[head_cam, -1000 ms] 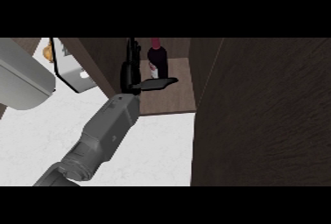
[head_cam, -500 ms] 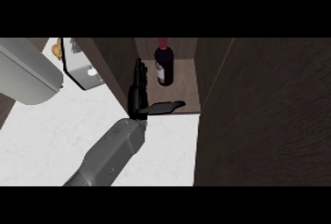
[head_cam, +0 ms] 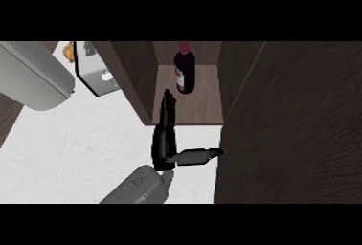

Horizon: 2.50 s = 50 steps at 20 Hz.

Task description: Pick up the wine, place it into the cabinet and close the cabinet

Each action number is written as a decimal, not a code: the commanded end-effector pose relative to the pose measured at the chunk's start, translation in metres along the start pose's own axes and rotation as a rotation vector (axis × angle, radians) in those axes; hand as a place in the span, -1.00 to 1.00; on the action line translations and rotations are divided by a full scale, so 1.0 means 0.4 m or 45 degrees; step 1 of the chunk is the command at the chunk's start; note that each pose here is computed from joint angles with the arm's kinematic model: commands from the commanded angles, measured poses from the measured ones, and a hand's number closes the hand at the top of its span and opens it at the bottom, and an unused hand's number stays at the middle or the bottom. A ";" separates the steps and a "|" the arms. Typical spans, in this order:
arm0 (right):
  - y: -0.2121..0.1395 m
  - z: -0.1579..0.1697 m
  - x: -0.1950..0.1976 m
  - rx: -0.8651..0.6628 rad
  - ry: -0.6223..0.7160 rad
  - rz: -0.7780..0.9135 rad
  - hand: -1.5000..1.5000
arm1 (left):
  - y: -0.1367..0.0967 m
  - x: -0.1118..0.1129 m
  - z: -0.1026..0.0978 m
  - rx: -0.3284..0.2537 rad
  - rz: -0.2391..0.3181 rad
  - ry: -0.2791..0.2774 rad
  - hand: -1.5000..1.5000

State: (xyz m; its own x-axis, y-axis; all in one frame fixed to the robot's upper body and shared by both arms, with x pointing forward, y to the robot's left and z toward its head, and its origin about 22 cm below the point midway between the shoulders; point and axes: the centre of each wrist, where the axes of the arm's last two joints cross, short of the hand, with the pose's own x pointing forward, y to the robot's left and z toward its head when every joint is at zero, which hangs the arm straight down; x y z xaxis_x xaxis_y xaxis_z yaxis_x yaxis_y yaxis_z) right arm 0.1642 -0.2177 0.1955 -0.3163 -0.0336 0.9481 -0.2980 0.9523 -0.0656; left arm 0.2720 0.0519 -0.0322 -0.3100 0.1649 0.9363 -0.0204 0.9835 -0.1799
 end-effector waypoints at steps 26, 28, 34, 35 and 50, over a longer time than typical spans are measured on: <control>0.003 0.040 0.005 0.243 0.063 -0.014 1.00 | 0.194 0.322 0.298 -0.105 0.105 -0.041 -1.00; 0.019 0.071 0.019 0.272 0.038 0.023 1.00 | 0.198 0.311 0.269 -0.120 0.103 -0.047 -1.00; 0.041 0.081 -0.002 0.366 0.141 -0.125 1.00 | 0.284 0.362 0.279 -0.108 0.078 -0.032 -1.00; 0.049 0.078 -0.003 0.414 0.154 -0.170 1.00 | 0.271 0.363 0.294 -0.097 0.086 -0.047 -1.00; 0.192 0.118 0.043 0.744 0.160 -0.209 1.00 | 0.479 0.444 0.246 -0.003 0.053 -0.127 -1.00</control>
State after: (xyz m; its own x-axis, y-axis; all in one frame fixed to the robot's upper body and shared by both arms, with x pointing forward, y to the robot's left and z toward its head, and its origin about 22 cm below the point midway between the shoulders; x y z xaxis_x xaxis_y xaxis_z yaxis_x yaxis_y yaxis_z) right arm 0.1321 -0.1550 0.1672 -0.0569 -0.0455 0.9973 -0.7536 0.6572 -0.0130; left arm 0.1217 0.2396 0.0693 -0.3980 0.2057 0.8940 0.0055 0.9751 -0.2219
